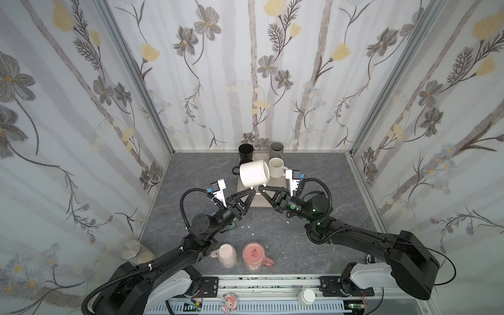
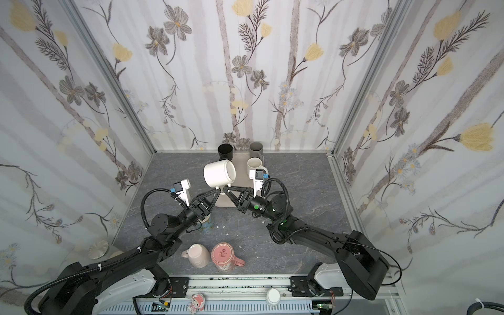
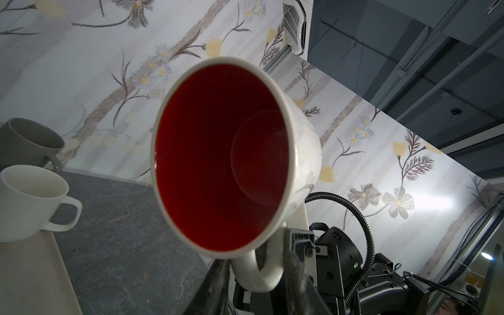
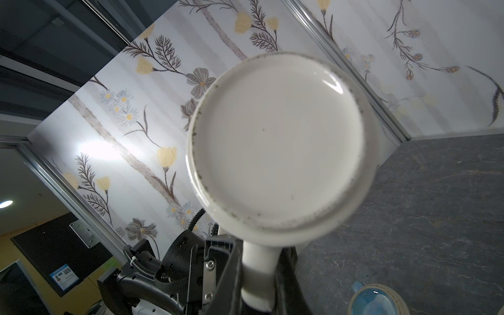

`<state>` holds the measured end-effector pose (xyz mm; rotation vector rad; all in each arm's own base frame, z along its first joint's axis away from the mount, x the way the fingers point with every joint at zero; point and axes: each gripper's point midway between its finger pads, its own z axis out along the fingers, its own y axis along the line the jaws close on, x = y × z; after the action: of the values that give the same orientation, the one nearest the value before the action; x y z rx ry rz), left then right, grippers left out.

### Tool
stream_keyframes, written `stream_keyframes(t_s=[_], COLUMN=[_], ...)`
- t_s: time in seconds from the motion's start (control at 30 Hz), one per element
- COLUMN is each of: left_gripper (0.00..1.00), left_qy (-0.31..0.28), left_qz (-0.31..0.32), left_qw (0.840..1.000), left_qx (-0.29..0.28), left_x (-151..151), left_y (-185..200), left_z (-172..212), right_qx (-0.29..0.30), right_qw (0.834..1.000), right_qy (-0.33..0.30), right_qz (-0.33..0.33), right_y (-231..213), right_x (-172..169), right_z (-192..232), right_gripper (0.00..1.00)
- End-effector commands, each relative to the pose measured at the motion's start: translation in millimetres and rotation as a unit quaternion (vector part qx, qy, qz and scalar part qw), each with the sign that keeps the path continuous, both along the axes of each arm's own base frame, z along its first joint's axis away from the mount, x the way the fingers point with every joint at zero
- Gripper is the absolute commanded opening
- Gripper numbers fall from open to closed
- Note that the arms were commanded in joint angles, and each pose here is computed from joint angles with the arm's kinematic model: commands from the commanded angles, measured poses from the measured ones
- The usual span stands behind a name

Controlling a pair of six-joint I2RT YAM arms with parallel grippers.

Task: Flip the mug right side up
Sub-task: 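Grasp the red-lined mug's body with the left gripper and open the right gripper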

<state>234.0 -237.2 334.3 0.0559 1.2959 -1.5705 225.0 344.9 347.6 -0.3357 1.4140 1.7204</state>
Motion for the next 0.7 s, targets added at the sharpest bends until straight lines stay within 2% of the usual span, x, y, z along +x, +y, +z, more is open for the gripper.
stream_keyframes(t_s=[0.0,0.2,0.47,0.6,0.67], left_gripper=[0.28,0.26,0.01,0.0,0.0], left_qy=[-0.026,-0.02,-0.008,-0.002,0.004], left_qz=[-0.011,-0.006,0.0,0.005,0.011], left_qw=[0.999,0.999,1.0,1.0,1.0], left_qx=[-0.029,-0.032,-0.027,-0.013,-0.001], left_x=[-7.1,-4.4,0.6,3.1,5.2], left_y=[2.8,3.8,3.0,1.2,1.0], left_z=[18.9,18.5,15.9,13.4,11.7], right_qx=[0.046,0.041,0.025,0.014,0.009], right_qw=[0.998,0.999,1.0,1.0,1.0], right_qy=[-0.031,-0.025,-0.012,-0.009,-0.009], right_qz=[0.011,0.016,0.008,-0.009,-0.019], right_y=[-5.9,-1.8,0.5,-1.8,-3.7], right_x=[-10.0,-11.4,-7.9,-3.9,-2.3], right_z=[23.9,18.7,9.5,6.0,5.1], right_gripper=[0.0,0.0,0.0,0.0,0.05])
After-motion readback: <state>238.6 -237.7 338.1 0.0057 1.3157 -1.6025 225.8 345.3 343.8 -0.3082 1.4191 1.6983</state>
